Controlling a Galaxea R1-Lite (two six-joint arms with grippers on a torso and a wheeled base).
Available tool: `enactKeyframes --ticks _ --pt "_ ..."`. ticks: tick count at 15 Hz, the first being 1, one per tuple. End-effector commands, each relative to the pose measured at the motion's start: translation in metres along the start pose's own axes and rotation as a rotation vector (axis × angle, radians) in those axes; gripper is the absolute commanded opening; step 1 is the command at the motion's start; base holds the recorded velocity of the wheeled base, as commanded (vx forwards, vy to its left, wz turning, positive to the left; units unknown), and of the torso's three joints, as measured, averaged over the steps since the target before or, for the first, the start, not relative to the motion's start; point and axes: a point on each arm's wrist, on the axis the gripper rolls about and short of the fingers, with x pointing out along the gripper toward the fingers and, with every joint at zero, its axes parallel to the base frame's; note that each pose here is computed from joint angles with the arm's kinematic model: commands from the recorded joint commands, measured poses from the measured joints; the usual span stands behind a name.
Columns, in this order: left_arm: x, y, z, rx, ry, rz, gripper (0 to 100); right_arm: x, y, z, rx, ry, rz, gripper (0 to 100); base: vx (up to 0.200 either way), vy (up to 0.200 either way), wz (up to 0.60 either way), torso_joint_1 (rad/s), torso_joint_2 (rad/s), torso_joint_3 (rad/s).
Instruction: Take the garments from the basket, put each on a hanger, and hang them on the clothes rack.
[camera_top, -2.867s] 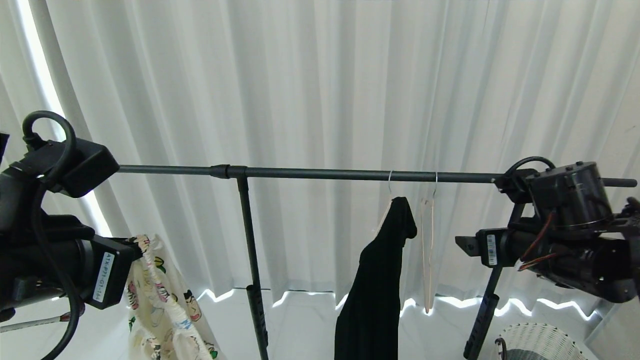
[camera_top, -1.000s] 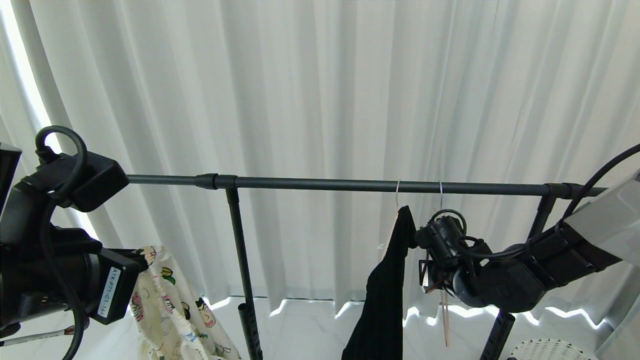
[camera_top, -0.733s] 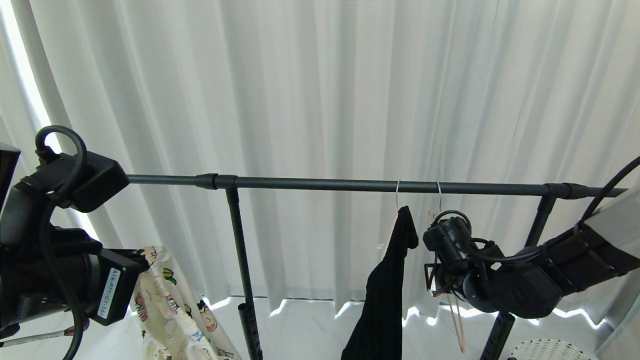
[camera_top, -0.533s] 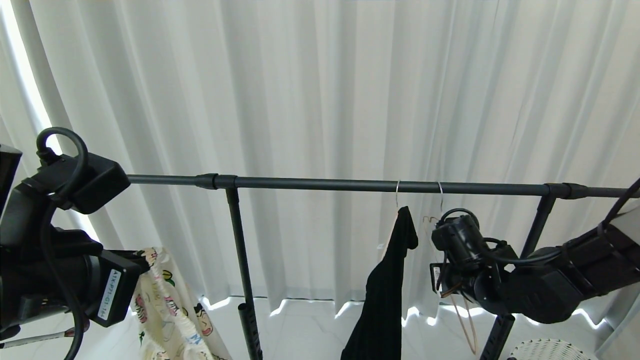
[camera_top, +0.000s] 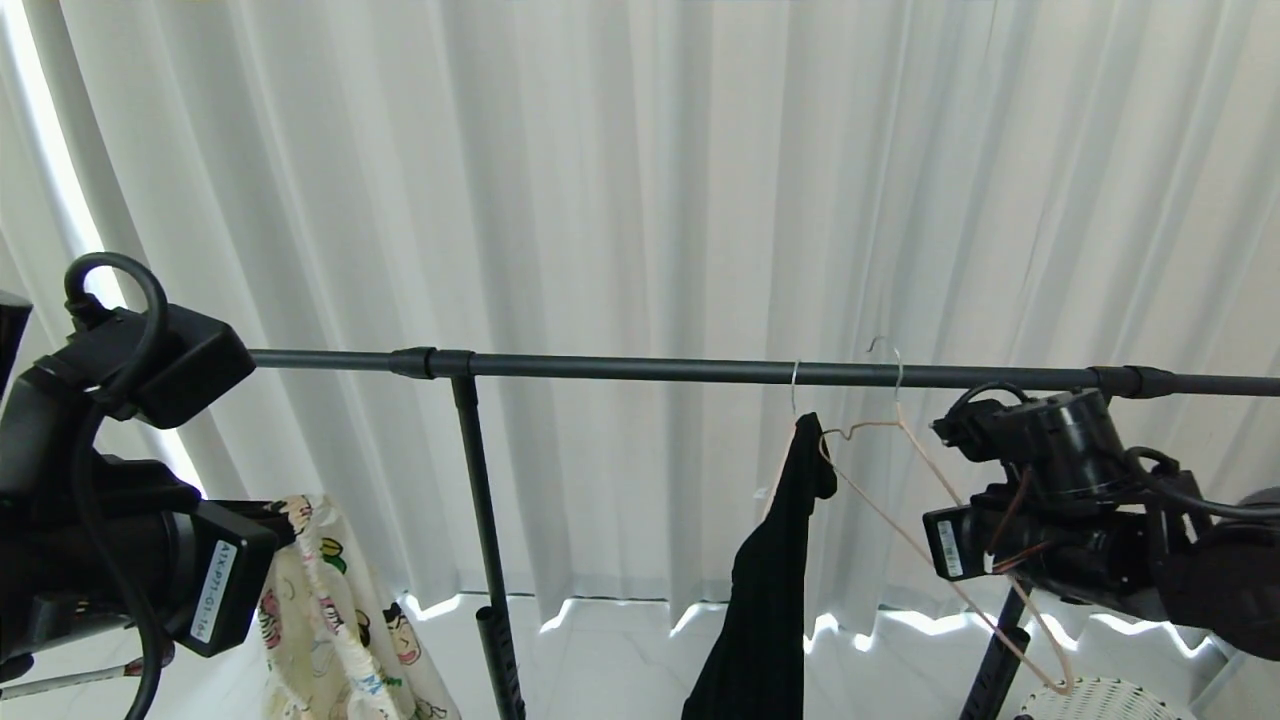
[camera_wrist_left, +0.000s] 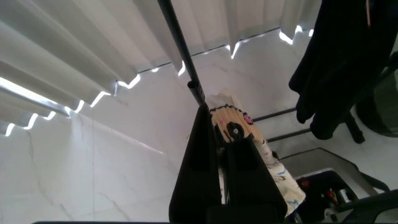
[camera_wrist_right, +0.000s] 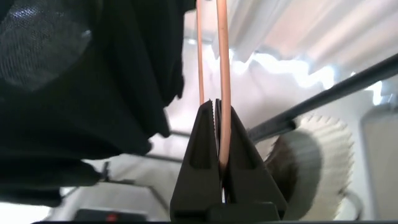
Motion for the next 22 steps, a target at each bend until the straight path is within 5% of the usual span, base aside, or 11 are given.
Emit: enactKeyframes --ticks 1,5,9,13,22 --pt "-0.002 0.000 -0.002 0.000 -0.003 0.000 0 -0.016 -0.016 -0.001 -0.002 -0.046 -0.008 0 0.000 0.000 0.00 0.000 0.00 0.000" --pt "-0.001 0.000 -0.010 0.000 0.010 -0.001 0 -0.030 -0.023 -0.016 -0.008 -0.119 -0.002 0 0.000 0.000 0.00 0.000 0.00 0.000" --pt "0.009 -0.002 -0.005 -0.028 -0.076 0.011 0 -0.070 -0.038 -0.045 -0.031 -0.156 0.005 0 0.000 0.000 0.00 0.000 0.00 0.000" --pt "0.014 -0.002 -0.005 -0.022 -0.056 0.103 0 -0.092 -0.047 -0.065 -0.062 -0.177 0.003 0 -0.050 0.000 0.00 0.001 0.00 0.002" --pt "0.012 -0.004 -0.004 -0.013 -0.065 0.091 0 -0.097 -0.047 -0.066 -0.079 -0.180 0.027 0 -0.200 0.000 0.00 0.002 0.00 0.003"
